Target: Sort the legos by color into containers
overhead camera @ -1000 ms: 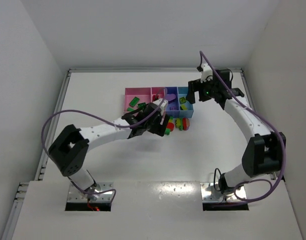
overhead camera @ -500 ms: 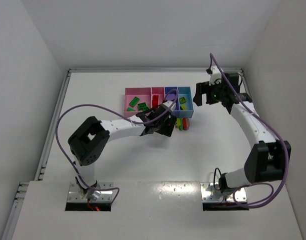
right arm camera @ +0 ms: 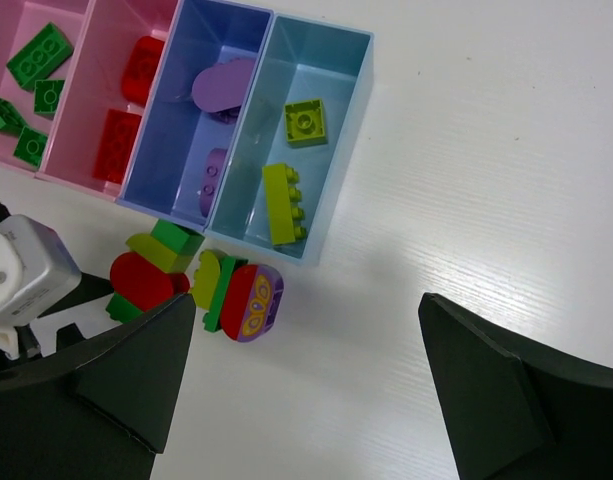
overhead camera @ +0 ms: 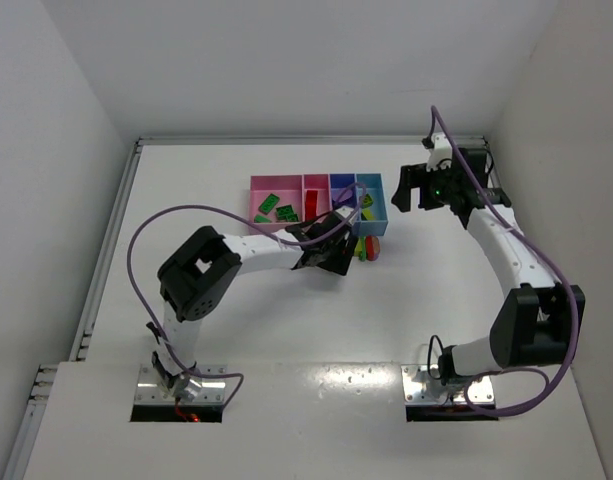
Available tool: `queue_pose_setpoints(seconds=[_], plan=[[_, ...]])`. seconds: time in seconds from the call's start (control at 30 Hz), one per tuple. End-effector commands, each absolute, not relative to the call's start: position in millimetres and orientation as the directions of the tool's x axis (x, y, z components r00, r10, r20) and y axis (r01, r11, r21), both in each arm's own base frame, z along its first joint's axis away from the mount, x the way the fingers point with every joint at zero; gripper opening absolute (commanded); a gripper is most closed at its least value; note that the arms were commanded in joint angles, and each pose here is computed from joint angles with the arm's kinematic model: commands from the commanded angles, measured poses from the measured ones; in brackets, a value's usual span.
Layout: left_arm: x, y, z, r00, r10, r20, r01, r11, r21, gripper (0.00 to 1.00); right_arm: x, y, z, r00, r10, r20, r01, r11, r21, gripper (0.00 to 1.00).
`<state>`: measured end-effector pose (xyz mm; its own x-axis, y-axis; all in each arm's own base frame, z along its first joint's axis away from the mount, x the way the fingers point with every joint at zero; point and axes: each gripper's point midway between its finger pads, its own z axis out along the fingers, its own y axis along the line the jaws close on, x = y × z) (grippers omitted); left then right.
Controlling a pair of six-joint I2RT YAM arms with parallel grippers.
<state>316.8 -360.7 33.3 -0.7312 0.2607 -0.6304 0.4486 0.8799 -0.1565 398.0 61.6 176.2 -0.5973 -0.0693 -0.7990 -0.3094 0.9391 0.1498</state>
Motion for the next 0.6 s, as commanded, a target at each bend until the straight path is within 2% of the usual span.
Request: queue_pose_setpoints(seconds=[0.0, 0.07, 0.2, 0.37, 0.47, 0.57], plan=[[320, -380, 41, -0.724, 0.233, -0.65, 0.454, 0.87, -0.194, 0.68, 397, 63, 192, -0.564, -0.054, -0.824, -0.323, 0.933, 0.16, 0.94], [319, -379, 31, -0.736, 0.235, -0.635, 0.445, 0.875, -0.192, 0.66, 397, 60, 192, -0.564, -0.049, -0.824, -0.315, 0.936, 0.16, 0.94], [320, -378, 31, -0.734, 0.233, -0.638, 0.44, 0.879, -0.185, 0.51, 395, 58, 187, -0.573, -0.043, -0.818, -0.311, 0.935, 0.169, 0.94], [321, -372, 27, -0.723, 0.255, -0.642, 0.445, 0.883, -0.151, 0.37, 394, 61, 186, -0.575, -0.034, -0.817, -0.32, 0.929, 0.186, 0.94], [316, -367, 40, -0.683, 0.299, -0.667, 0.504, 0.854, -0.133, 0.3, 393, 64, 187, -0.575, -0.034, -0.818, -0.335, 0.921, 0.197, 0.94], [303, -357, 59, -0.609, 0.372, -0.7, 0.601, 0.792, -0.102, 0.17, 383, 83, 184, -0.596, -0.04, -0.802, -0.419, 0.868, 0.268, 0.94]])
